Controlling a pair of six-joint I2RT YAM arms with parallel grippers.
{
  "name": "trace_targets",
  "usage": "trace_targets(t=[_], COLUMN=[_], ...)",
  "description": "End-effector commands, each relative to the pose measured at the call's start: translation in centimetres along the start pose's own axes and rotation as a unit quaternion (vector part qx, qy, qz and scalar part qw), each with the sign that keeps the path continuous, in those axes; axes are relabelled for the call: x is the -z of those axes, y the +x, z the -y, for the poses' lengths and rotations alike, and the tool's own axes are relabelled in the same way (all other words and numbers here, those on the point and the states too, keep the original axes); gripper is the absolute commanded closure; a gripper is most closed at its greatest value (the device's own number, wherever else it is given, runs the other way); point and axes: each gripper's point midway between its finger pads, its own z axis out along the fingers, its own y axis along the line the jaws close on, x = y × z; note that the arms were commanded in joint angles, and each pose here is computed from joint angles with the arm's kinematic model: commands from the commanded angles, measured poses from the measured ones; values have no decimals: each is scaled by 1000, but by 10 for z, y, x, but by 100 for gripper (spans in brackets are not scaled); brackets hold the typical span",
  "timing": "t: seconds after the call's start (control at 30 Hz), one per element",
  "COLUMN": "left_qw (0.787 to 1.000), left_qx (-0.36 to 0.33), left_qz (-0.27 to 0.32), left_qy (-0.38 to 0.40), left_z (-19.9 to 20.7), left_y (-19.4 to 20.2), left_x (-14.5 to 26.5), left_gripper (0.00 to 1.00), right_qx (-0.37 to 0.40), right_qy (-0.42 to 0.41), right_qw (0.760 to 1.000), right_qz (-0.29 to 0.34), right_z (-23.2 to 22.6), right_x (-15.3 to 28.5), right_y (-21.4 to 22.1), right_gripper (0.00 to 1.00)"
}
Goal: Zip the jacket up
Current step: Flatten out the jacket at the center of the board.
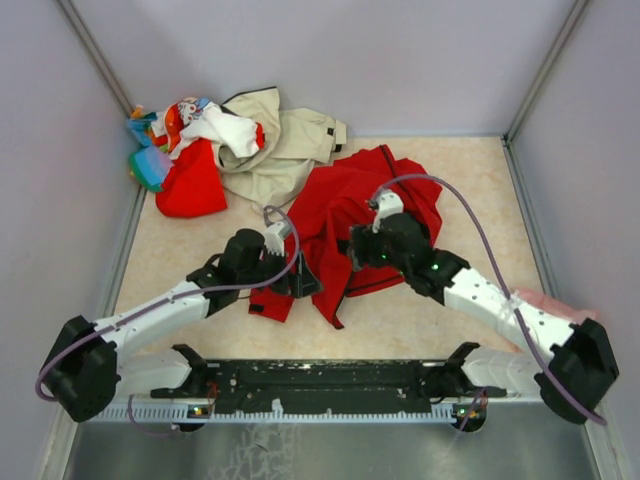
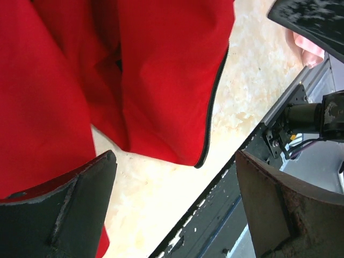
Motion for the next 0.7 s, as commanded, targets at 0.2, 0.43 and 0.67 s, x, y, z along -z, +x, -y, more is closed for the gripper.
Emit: trace_targets(t=[0.2, 0.43, 0.67], left_qw=[999, 998, 997], left_qx=[-52, -60, -62], left_qz=[-6, -25, -46], left_qy=[-8, -5, -8], left_z=[11, 13, 9], left_y=[-19, -22, -17], left_x=[-29, -48, -63], left_gripper=[4, 4, 4], right_qx=[-145, -256, -282], right_qy=[162, 190, 180], right_qw=[976, 946, 939], right_qz=[27, 60, 79], right_z=[114, 160, 179], right_x=[23, 14, -4], right_y=[55, 85, 88], right_gripper=[15, 15, 15])
